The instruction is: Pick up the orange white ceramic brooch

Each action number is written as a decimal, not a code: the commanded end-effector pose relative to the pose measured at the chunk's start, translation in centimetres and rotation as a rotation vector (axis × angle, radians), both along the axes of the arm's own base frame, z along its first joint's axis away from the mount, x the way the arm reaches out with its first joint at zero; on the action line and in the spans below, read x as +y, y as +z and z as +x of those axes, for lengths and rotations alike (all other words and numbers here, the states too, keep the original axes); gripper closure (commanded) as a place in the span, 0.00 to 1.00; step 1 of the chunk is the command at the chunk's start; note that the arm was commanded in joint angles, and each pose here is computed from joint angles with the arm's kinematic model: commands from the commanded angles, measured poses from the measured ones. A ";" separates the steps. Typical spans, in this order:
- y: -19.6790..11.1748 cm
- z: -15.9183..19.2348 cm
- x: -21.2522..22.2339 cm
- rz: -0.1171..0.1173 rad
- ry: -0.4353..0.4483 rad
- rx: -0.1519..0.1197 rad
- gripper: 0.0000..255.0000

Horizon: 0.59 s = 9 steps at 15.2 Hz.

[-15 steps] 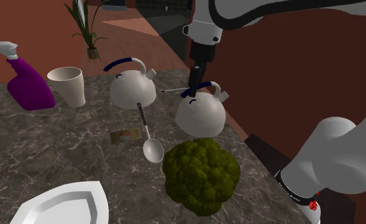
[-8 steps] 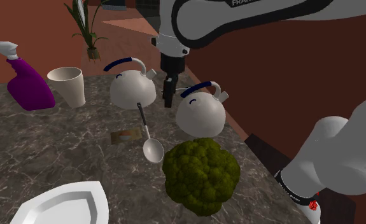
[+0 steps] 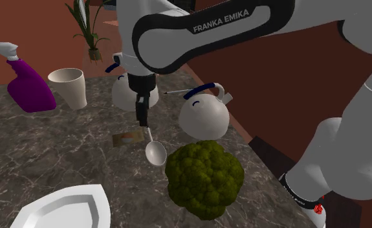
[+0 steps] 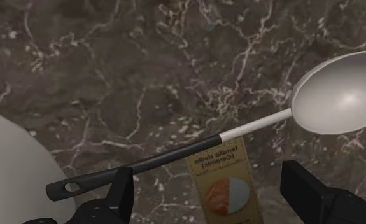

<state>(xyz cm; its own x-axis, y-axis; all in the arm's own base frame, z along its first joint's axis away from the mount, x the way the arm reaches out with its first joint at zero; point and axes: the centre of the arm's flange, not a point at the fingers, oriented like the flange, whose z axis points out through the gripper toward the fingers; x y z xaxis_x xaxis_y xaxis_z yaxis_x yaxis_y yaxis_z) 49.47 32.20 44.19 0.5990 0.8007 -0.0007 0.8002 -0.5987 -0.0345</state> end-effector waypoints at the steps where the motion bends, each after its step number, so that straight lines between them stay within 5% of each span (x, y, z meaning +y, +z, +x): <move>1: -1.1 0.3 2.3 -0.005 0.056 -0.007 0.00; 5: -2.9 0.5 6.8 -0.013 0.155 -0.020 0.00; 9: -5.0 0.5 6.8 -0.013 0.155 -0.020 0.00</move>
